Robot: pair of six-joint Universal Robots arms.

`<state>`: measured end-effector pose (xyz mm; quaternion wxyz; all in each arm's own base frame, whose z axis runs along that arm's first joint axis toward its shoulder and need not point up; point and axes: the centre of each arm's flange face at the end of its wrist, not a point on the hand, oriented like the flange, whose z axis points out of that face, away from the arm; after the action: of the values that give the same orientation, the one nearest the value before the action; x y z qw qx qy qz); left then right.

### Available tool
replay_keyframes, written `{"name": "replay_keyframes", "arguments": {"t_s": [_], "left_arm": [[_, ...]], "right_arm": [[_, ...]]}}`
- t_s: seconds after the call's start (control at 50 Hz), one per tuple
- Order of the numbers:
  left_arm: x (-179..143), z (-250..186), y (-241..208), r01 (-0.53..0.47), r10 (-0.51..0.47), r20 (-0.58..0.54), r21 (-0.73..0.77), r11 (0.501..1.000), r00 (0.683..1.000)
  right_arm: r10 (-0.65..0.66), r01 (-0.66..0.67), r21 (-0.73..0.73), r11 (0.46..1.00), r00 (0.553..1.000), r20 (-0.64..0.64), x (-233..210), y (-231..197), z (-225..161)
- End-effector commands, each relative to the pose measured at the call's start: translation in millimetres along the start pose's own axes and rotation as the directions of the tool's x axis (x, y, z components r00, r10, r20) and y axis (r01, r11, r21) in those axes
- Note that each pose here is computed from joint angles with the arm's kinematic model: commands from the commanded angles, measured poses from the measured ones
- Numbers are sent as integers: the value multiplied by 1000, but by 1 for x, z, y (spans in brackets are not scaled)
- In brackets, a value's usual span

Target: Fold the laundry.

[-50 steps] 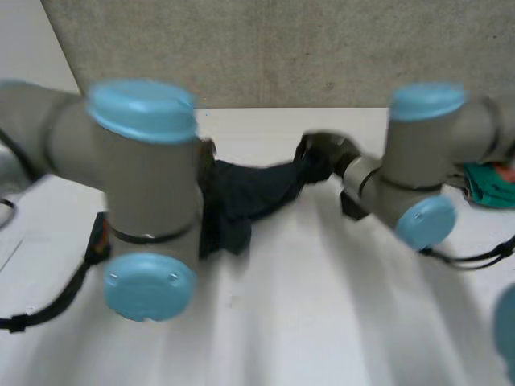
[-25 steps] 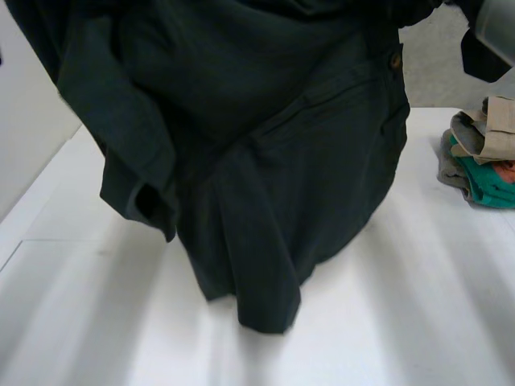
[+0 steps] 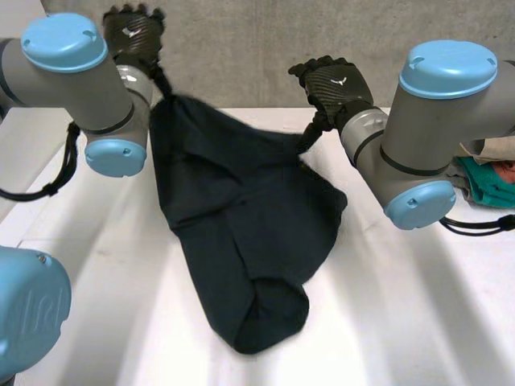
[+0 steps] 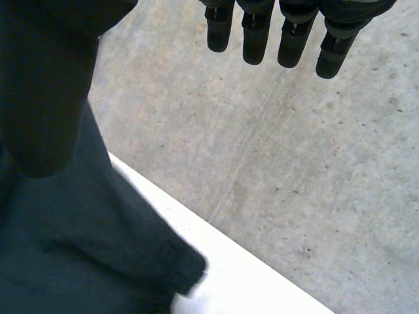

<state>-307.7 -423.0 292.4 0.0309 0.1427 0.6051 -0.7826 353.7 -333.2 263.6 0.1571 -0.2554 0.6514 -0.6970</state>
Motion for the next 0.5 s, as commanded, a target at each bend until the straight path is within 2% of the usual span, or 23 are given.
{"name": "replay_keyframes", "arguments": {"t_s": [0.02, 0.12, 0.2, 0.22, 0.28, 0.3, 0.34, 0.36, 0.5], "left_arm": [[-23, -16, -3, -31, 44, 105, -123, 992, 994], [-14, -49, -23, -44, 44, 1, -149, 988, 999], [9, -90, -37, -62, 34, -169, -161, 985, 985], [19, -109, -41, -70, 28, -243, -167, 984, 970], [37, -142, -41, -96, 24, -349, -189, 977, 937], [47, -161, -39, -115, 24, -410, -200, 973, 912], [55, -181, -36, -140, 27, -462, -213, 967, 887], [65, -201, -32, -169, 33, -515, -219, 961, 856], [106, -266, -12, -261, 66, -684, -186, 947, 727]], "right_arm": [[-23, 20, -58, 998, 998, -63, 45, 2, -1], [-65, 59, -176, 983, 998, -24, 56, 18, -9], [-142, 159, -286, 945, 987, 81, 56, 37, -21], [-176, 211, -316, 925, 975, 134, 55, 45, -25], [-224, 284, -337, 898, 952, 207, 54, 58, -30], [-254, 331, -339, 880, 934, 252, 53, 68, -33], [-271, 362, -339, 868, 919, 287, 52, 77, -35], [-283, 385, -336, 859, 906, 314, 50, 86, -35], [-310, 415, -301, 859, 887, 342, 40, 117, -28]]}}
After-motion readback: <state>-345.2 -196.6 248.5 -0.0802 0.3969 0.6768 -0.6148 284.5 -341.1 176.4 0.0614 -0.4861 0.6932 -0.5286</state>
